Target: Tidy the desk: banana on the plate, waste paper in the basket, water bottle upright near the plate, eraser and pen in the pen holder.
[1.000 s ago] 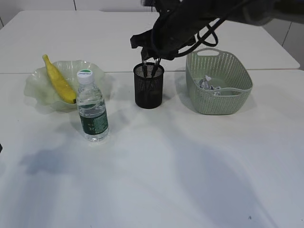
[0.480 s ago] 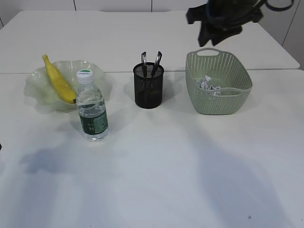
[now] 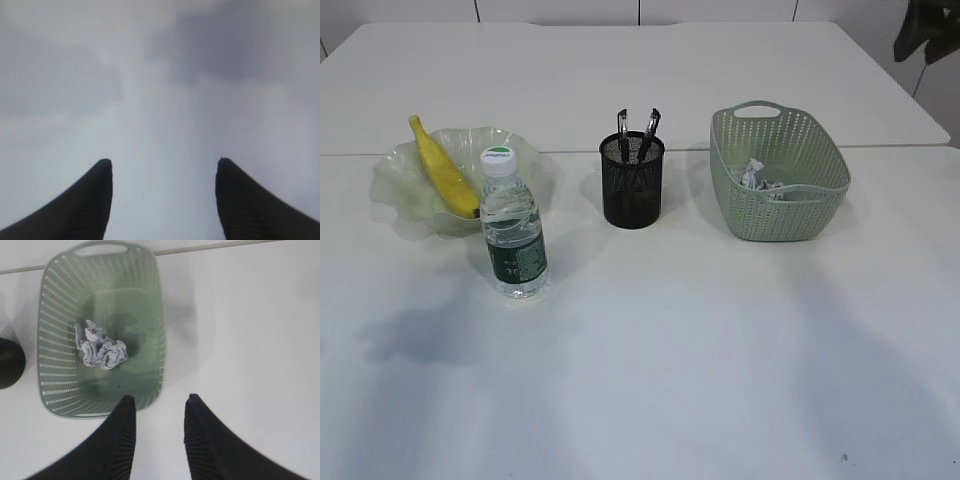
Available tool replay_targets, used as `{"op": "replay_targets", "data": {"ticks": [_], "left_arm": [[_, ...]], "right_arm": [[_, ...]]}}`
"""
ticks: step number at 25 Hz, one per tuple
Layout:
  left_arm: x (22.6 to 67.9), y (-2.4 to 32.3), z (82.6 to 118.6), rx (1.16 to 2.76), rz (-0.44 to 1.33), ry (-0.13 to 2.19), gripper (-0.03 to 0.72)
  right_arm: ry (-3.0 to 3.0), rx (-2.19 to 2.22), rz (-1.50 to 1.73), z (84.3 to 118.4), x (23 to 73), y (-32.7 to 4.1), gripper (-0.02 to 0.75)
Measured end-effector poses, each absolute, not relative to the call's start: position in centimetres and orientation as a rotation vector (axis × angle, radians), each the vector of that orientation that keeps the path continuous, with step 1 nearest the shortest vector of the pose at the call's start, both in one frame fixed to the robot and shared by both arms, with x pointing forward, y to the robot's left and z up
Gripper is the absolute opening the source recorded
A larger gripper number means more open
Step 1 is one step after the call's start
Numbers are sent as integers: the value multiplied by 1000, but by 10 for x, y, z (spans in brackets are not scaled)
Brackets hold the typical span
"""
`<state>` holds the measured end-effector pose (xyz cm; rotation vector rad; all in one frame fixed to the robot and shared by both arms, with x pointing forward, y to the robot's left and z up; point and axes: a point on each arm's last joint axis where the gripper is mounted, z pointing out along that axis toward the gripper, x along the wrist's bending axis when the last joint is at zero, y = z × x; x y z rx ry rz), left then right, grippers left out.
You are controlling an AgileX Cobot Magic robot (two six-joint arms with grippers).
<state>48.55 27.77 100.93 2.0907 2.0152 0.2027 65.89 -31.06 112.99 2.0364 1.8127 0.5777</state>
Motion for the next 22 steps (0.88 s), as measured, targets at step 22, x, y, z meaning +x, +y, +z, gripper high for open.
{"op": "replay_targets", "data": {"ticks": [22], "left_arm": [[403, 289, 1095, 1911, 482, 1900, 457]], "right_arm": [[1797, 2039, 574, 1179, 581, -311, 247]]}}
